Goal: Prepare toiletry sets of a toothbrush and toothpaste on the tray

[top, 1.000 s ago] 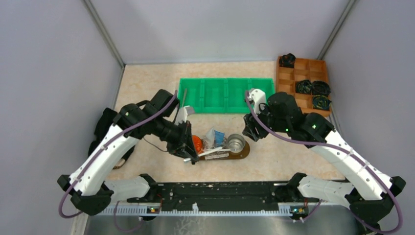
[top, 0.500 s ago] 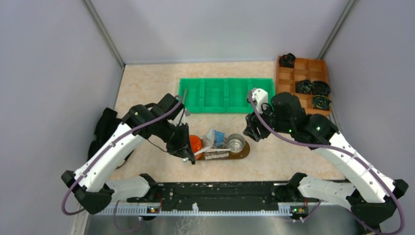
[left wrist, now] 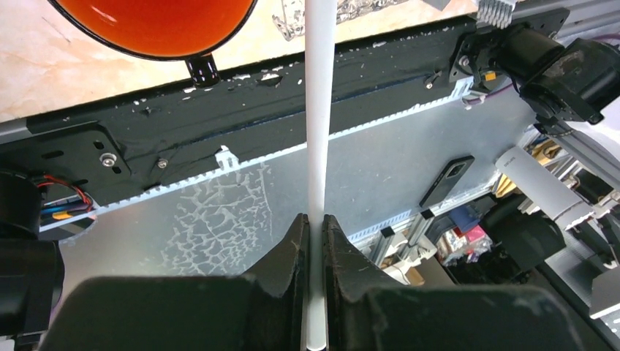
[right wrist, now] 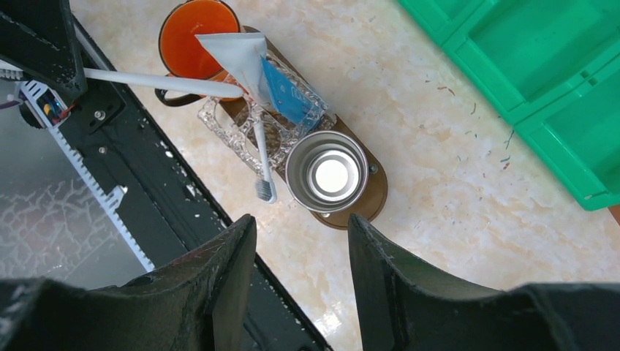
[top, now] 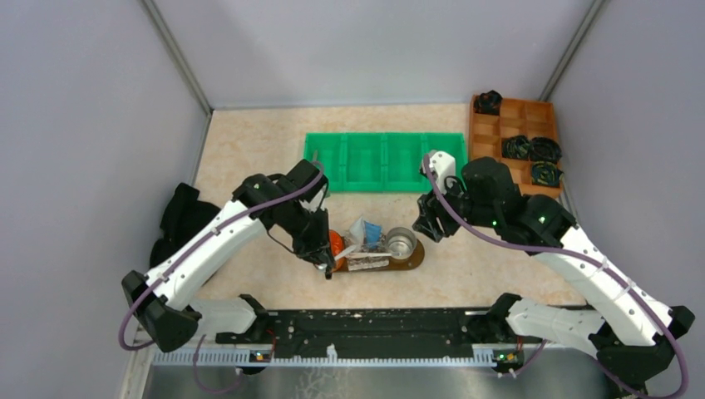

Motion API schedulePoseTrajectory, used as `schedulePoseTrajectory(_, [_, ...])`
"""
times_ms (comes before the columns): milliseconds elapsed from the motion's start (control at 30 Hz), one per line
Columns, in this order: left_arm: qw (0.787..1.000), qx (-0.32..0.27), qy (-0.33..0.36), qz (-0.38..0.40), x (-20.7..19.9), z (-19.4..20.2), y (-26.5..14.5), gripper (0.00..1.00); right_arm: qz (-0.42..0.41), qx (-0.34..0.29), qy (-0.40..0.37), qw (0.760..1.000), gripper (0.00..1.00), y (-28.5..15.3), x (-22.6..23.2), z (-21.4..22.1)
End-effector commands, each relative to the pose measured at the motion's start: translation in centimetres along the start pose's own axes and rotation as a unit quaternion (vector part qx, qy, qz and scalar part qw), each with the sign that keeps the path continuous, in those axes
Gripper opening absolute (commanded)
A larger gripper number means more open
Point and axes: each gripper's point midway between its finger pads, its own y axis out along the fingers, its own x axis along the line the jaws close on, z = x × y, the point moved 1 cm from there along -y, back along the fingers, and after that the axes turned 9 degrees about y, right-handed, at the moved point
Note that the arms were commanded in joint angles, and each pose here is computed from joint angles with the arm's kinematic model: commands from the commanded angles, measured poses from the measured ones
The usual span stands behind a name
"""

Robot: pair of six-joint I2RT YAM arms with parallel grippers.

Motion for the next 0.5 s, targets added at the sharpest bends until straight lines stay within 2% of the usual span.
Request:
schedulePoseTrajectory(0, [1.000,0.008,-0.014,-0.007,0.1,-0.2,1.1,0.13,-0.011,-0.026,0.000,1.000,0.50,-0.5,0.4,-0.7])
schedulePoseTrajectory(267, [1.000,0.016,-0.006,-0.005,0.0,-0.5,1.7,0.13,-0.011,-0.022,0.000,1.000,0.50,-0.3,0.3,-0.6])
schedulePoseTrajectory(467, [1.000,0.003,-0.006,-0.004,-0.7,-0.8,0.3,0.13,-0.011,-0.017,0.001,1.000,0.50,0.0,0.2,-0.2])
